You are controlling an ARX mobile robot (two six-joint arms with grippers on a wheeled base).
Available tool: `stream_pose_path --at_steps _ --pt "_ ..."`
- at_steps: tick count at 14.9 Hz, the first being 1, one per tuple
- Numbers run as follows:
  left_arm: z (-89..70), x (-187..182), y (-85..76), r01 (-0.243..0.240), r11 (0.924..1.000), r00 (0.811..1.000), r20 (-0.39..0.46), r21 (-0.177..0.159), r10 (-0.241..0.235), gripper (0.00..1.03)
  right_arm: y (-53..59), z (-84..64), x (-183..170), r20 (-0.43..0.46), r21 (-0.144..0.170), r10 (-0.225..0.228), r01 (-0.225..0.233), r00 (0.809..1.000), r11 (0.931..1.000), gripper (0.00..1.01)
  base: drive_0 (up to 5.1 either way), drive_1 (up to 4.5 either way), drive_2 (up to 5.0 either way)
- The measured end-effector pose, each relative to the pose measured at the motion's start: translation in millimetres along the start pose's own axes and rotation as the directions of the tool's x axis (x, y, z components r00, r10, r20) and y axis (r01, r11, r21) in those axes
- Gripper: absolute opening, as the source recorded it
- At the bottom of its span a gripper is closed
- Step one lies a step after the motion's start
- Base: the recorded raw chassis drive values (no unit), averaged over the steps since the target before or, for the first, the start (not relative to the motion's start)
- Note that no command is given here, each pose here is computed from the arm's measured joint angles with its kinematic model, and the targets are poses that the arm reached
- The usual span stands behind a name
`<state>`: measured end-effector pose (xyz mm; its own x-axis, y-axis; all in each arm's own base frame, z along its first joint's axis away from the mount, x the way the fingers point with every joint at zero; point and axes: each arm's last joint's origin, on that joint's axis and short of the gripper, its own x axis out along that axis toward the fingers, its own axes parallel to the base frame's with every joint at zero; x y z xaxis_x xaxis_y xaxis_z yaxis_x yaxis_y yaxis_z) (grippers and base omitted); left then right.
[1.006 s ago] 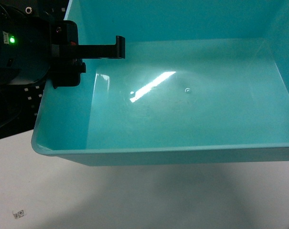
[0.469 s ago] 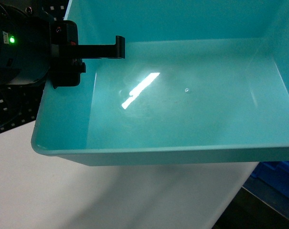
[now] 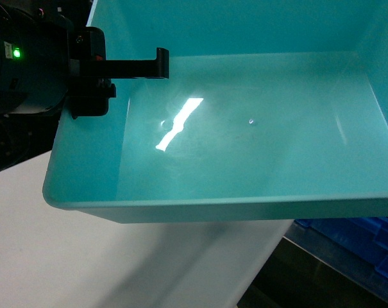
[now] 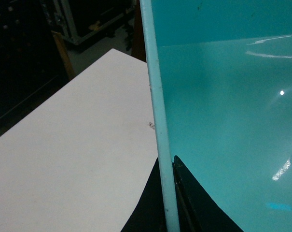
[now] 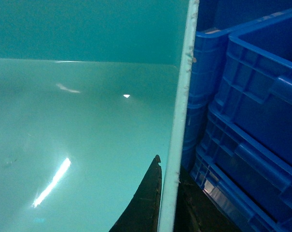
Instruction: Stack blue boxes stably on right
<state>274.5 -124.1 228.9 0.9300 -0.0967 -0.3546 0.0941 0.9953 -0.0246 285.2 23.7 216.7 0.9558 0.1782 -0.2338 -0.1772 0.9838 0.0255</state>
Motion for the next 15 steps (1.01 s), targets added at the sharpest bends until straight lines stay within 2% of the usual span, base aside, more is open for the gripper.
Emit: stream_pose_path --at_steps 15 --pt "0.0 0.0 0.0 0.000 1.0000 1.000 0.000 0.000 0.000 0.02 0.0 0.0 0.0 0.000 0.000 0.000 0.000 1.000 1.0000 0.07 -1.6 -1.56 -1.6"
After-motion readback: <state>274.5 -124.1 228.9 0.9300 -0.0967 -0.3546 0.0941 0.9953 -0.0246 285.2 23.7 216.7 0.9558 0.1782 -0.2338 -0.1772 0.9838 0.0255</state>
